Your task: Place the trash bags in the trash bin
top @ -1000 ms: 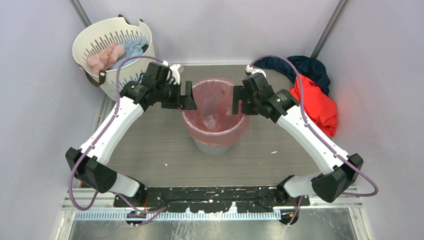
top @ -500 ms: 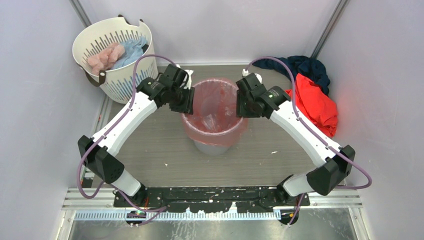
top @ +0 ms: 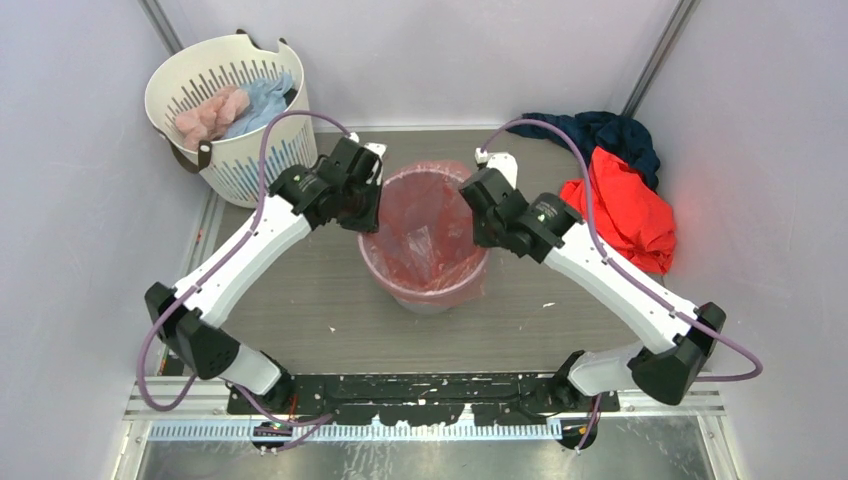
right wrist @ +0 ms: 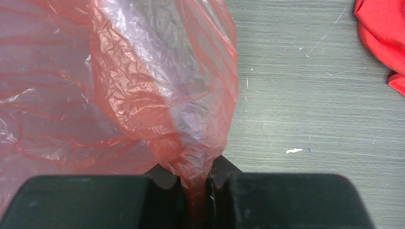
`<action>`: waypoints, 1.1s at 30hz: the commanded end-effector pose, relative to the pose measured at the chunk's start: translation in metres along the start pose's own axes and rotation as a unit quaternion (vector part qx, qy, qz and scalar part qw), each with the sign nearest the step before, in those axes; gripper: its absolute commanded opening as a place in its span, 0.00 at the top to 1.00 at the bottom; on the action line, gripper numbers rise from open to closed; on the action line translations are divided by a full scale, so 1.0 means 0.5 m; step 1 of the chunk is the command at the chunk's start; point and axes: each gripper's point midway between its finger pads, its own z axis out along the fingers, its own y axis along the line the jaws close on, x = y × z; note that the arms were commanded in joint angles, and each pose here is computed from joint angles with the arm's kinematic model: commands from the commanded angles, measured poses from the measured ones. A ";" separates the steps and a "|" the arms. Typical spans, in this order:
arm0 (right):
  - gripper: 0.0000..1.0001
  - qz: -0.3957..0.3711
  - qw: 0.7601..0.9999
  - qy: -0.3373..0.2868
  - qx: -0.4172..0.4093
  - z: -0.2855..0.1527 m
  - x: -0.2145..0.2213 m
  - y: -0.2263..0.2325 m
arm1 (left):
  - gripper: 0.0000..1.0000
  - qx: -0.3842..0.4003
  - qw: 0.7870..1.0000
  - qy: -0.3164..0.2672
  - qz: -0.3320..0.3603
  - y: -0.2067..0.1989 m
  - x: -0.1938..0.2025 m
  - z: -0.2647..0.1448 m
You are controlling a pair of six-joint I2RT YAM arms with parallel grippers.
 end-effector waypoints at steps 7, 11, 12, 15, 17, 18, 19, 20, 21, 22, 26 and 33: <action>0.99 -0.034 0.985 -0.171 -0.004 -0.048 0.005 0.073 | 1.00 0.067 0.977 -0.194 0.054 -0.098 -0.024 -0.145; 0.99 -0.020 0.969 -0.245 -0.001 -0.086 -0.009 0.072 | 1.00 0.084 0.956 -0.268 0.079 -0.110 -0.017 -0.205; 0.99 -0.018 0.965 -0.262 -0.003 -0.097 -0.012 0.073 | 1.00 0.089 0.950 -0.285 0.086 -0.112 -0.016 -0.219; 0.99 -0.015 0.952 -0.306 0.003 -0.125 -0.021 0.077 | 1.00 0.105 0.934 -0.328 0.098 -0.121 -0.012 -0.261; 0.99 -0.020 0.943 -0.332 0.009 -0.145 -0.023 0.085 | 1.00 0.120 0.921 -0.354 0.111 -0.133 -0.009 -0.287; 0.99 -0.024 0.939 -0.344 0.006 -0.156 -0.021 0.095 | 1.00 0.126 0.915 -0.366 0.116 -0.138 -0.008 -0.298; 0.99 -0.028 0.934 -0.355 0.013 -0.163 -0.020 0.098 | 1.00 0.134 0.908 -0.378 0.124 -0.146 -0.008 -0.308; 0.99 -0.031 0.930 -0.367 0.015 -0.172 -0.018 0.106 | 1.00 0.140 0.902 -0.388 0.131 -0.153 -0.007 -0.315; 0.99 -0.038 0.926 -0.375 0.019 -0.179 -0.016 0.112 | 1.00 0.145 0.896 -0.397 0.140 -0.160 -0.005 -0.321; 0.99 -0.040 0.922 -0.385 0.024 -0.186 -0.012 0.120 | 1.00 0.148 0.890 -0.404 0.149 -0.166 -0.003 -0.325; 0.99 -0.054 0.912 -0.404 0.044 -0.202 0.007 0.137 | 1.00 0.152 0.869 -0.439 0.169 -0.179 0.005 -0.343; 0.99 -0.033 0.909 -0.413 0.036 -0.220 0.027 0.124 | 1.00 0.136 0.853 -0.472 0.178 -0.158 0.013 -0.359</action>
